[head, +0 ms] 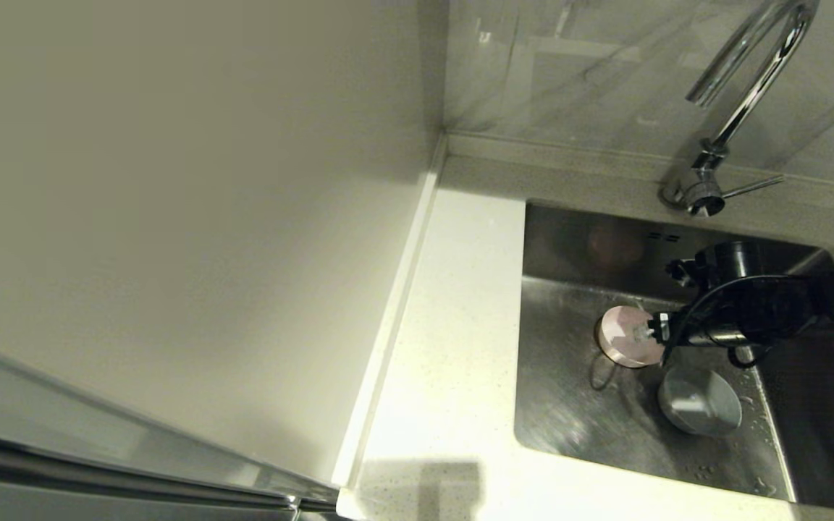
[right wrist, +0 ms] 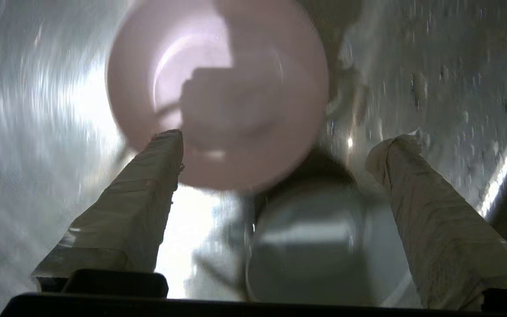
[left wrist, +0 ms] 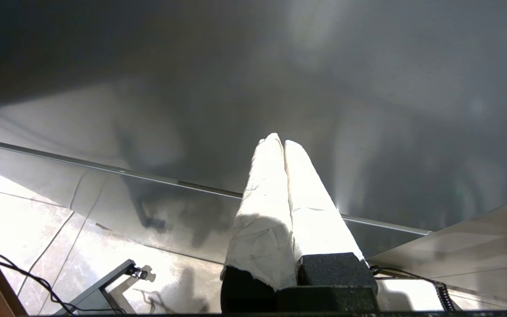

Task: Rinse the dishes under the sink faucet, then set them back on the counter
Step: Put a bowl back to the table from the sink

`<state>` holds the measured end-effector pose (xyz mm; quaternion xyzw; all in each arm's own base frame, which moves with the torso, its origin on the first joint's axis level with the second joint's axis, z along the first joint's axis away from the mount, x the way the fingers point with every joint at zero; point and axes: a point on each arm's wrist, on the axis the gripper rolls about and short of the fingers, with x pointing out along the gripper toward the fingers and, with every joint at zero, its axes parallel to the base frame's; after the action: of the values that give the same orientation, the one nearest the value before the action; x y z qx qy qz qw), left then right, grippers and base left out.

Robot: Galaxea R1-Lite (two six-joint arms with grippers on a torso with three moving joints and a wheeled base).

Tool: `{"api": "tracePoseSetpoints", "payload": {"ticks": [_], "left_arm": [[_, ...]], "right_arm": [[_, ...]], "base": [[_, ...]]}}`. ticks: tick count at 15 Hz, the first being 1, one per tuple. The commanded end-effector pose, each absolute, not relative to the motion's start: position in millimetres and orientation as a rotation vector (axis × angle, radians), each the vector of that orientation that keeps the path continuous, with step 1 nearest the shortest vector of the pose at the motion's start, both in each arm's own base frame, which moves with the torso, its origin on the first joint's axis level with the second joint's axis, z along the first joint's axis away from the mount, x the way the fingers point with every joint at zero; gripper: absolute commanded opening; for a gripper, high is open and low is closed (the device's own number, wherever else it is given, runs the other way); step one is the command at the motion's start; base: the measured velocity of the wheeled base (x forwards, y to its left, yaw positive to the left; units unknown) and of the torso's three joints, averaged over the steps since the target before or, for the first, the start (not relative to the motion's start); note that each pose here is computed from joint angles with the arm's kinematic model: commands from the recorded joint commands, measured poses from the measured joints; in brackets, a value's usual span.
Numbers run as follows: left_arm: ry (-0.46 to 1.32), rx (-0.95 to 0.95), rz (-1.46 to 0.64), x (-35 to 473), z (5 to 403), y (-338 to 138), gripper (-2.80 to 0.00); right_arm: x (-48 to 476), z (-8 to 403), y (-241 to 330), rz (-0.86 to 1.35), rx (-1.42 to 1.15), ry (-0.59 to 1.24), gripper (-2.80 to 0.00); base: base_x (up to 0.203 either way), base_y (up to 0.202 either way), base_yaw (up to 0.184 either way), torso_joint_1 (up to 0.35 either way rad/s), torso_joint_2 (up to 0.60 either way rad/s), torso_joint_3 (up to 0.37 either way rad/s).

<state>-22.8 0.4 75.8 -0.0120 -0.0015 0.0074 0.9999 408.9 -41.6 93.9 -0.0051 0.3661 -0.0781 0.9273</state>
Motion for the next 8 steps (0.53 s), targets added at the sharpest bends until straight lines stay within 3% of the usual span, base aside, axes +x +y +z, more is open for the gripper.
{"api": "tracePoseSetpoints", "payload": {"ticks": [1, 8], "left_arm": [[-0.006, -0.025, 0.015, -23, 76, 0, -2.80], [-0.006, -0.025, 0.015, -23, 76, 0, -2.80]], "right_arm": [[426, 78, -44, -0.163, -0.009, 0.759, 0.00], [445, 58, -50, -0.214, -0.027, 0.665, 0.00]], "base": [[0.000, 0.000, 0.000, 0.000, 0.00, 0.000], [0.000, 0.000, 0.000, 0.000, 0.00, 0.000]]}}
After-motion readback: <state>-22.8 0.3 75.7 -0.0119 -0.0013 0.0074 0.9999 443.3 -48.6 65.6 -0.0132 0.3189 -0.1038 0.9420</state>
